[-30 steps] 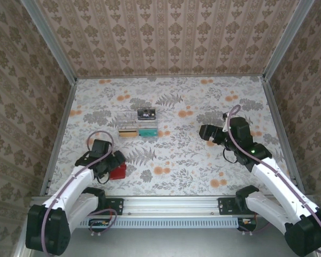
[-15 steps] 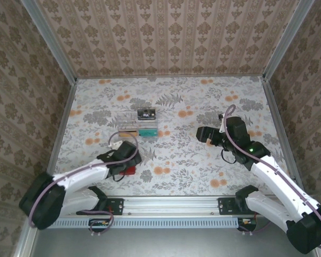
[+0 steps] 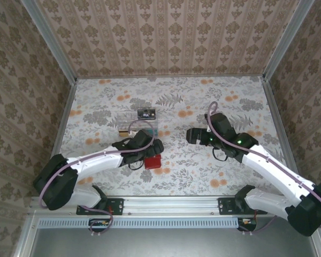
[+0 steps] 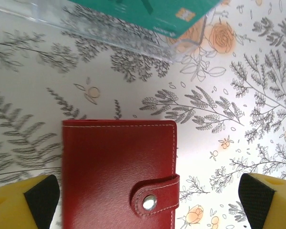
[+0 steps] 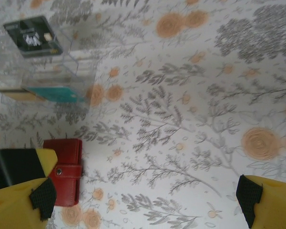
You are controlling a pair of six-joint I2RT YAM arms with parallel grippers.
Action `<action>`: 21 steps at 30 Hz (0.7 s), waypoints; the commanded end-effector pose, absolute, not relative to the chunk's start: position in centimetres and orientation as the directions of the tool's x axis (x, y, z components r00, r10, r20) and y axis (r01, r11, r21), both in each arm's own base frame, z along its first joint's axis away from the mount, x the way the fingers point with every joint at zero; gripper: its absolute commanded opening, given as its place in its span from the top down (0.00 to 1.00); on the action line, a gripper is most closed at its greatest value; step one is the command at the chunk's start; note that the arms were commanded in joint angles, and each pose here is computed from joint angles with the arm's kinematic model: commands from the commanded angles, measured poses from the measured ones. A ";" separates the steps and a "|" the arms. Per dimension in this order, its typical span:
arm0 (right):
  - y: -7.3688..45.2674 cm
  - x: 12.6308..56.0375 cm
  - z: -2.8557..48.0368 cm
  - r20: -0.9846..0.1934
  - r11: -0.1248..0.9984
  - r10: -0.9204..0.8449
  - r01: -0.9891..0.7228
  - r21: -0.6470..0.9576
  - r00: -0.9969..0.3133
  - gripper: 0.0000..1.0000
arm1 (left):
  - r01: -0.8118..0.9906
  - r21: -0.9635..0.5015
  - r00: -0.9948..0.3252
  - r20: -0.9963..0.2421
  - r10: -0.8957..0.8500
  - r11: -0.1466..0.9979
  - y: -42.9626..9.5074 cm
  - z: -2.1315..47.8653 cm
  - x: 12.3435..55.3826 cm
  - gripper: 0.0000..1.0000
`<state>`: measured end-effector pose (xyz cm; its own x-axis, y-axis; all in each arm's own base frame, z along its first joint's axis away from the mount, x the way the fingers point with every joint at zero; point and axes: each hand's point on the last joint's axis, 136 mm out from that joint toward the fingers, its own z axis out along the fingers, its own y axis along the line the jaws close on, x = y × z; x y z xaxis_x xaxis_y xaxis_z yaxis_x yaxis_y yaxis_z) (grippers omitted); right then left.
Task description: Take the credit cards out of the card holder
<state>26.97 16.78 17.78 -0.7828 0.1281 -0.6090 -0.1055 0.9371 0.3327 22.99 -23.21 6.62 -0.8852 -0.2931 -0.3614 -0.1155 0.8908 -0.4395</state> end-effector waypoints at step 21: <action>34.4 24.4 9.6 -0.429 0.913 -0.385 -0.405 -0.047 -0.817 0.67 | -0.294 -0.468 -0.752 -0.425 -0.504 0.833 -9.0 12.1 20.2 0.00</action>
<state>24.45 34.65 10.42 -0.8168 -0.3264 -0.4757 -0.3819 0.9240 0.0218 21.41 -9.56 13.03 -0.7252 -0.5322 -0.4368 -0.2988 0.8149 -0.4967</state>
